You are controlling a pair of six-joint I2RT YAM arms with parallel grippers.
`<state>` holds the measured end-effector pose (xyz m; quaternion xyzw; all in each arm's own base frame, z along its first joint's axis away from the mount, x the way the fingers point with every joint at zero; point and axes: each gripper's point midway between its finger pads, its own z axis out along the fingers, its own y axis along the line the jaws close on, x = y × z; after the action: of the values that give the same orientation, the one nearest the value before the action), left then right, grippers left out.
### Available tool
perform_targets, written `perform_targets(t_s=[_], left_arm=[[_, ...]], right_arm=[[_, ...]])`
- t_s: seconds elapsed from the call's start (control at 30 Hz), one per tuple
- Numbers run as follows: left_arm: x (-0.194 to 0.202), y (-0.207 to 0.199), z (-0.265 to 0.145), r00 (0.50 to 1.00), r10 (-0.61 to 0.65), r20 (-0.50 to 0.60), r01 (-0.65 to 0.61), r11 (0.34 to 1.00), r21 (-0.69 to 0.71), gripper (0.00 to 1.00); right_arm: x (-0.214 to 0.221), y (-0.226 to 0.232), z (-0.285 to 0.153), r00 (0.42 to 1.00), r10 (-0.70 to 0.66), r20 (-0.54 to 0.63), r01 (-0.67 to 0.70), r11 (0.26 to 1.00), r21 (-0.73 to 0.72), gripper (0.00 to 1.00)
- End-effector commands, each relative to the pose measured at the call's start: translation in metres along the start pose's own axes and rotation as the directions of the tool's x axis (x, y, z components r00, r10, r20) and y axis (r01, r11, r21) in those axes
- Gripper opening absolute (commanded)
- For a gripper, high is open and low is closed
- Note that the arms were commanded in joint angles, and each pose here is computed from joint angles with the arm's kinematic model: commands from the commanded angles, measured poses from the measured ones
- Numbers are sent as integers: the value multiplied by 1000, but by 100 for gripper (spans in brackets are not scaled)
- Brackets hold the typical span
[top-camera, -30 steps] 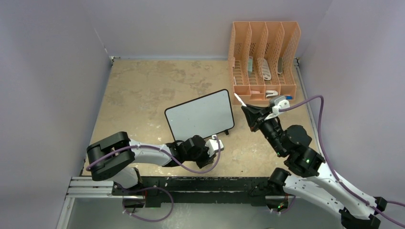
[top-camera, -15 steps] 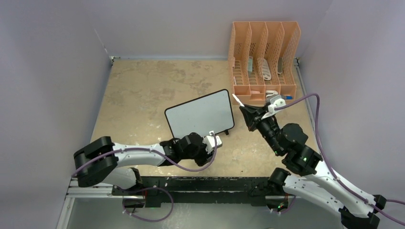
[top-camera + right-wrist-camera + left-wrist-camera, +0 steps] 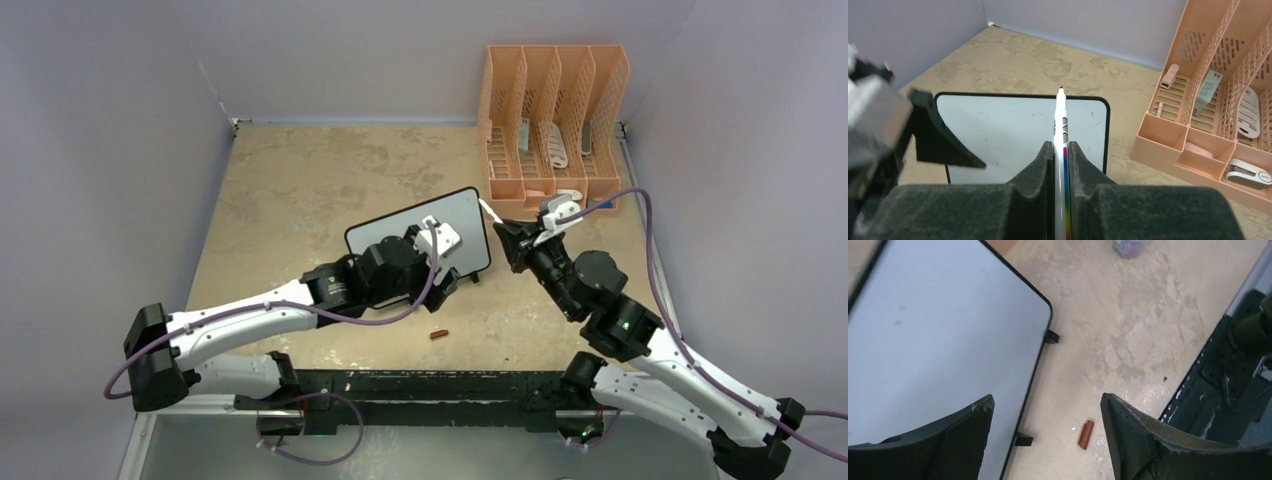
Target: Write a sentence on the whiteboard
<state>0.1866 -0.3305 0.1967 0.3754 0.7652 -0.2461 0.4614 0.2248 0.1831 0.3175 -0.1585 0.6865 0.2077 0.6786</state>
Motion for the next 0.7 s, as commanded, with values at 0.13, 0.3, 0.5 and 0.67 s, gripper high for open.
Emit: perform_targets(t_s=[0.13,0.3,0.5,0.67], left_arm=[[-62,72,-53,986,-123,113,143,971,-190,81],[-84,109,-75,981,-118,152,157,947,-280,86],[-98,163,-104,967,-132,216,210,896,-390,88],[-105,194,-127,944,-129,302,259,858,-443,98]], right_arm=[[-49,2,-1,989,51,137,-50,999,-8,0],[-53,6,3,989,61,135,-58,998,-20,0],[-52,15,13,990,74,120,-69,997,-42,0],[-52,22,20,991,84,107,-78,995,-60,0]])
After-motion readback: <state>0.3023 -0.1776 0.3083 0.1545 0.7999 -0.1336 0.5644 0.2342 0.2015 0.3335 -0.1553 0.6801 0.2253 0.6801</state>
